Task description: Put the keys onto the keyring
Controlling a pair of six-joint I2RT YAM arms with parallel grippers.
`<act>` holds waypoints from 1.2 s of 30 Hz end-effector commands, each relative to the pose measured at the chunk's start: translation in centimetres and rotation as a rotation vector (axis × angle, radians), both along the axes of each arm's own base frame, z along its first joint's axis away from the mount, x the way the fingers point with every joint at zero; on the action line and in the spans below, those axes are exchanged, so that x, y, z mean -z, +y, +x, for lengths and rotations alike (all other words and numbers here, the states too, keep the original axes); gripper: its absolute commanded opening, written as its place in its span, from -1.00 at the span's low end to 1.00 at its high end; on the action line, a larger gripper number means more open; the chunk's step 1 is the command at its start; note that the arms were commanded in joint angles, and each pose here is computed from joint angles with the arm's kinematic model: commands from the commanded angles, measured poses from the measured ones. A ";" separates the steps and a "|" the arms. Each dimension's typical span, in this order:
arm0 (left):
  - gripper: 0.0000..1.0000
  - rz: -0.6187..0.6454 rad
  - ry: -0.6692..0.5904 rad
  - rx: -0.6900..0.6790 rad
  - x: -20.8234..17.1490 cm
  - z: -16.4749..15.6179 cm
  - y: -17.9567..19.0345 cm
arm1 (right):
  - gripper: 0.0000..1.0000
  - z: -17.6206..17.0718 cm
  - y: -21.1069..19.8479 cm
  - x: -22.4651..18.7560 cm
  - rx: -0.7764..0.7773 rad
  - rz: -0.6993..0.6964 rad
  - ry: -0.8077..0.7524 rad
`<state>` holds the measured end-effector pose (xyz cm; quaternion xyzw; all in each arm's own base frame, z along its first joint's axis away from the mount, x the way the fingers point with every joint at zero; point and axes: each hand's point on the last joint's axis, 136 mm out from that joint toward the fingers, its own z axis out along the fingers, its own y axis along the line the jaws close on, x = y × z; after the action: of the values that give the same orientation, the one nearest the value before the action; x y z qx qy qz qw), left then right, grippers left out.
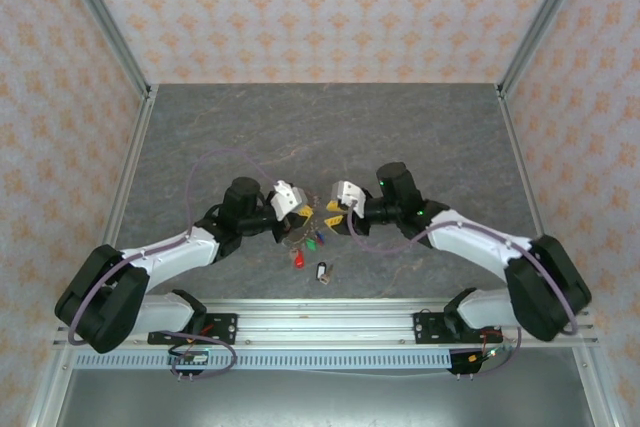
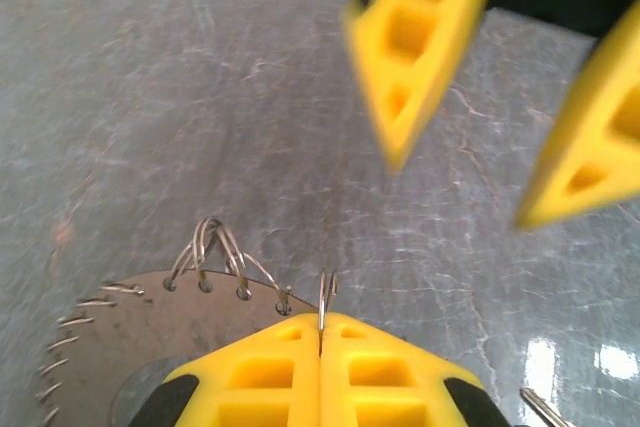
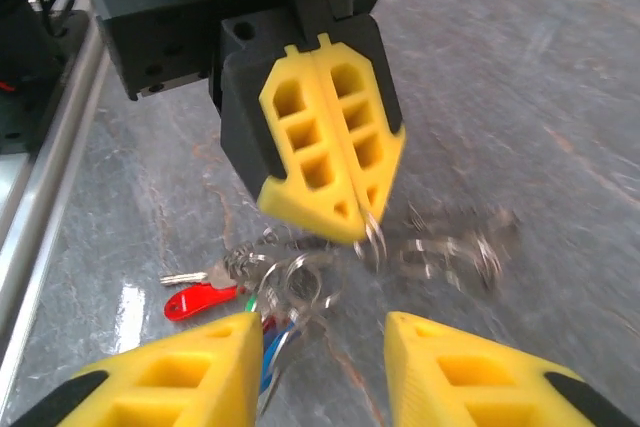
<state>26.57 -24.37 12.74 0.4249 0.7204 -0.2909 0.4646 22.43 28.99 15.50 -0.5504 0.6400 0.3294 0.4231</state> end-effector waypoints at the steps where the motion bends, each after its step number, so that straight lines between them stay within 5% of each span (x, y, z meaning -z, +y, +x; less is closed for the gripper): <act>1: -1.00 -0.132 -0.058 -0.029 -3.3 0.9 -0.2 | -0.34 0.6 -1.2 0.8 0.205 0.023 0.171; 6: -1.00 -0.157 -0.049 -0.162 -2.8 2.5 1.3 | -0.40 -3.6 -0.2 4.0 0.218 -0.089 0.347; 13: -1.00 -0.152 -0.036 -0.252 -1.8 3.2 2.8 | -0.39 -9.0 1.2 9.1 0.150 -0.238 0.359; 36: -1.00 -0.152 -0.043 -0.246 -2.0 2.2 3.3 | -0.32 -10.1 3.5 11.9 0.034 -0.305 0.230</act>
<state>28.68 -21.25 13.69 0.3020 0.7454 -0.2763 0.5262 11.80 31.32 2.53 -0.5490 0.7517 0.2778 0.2375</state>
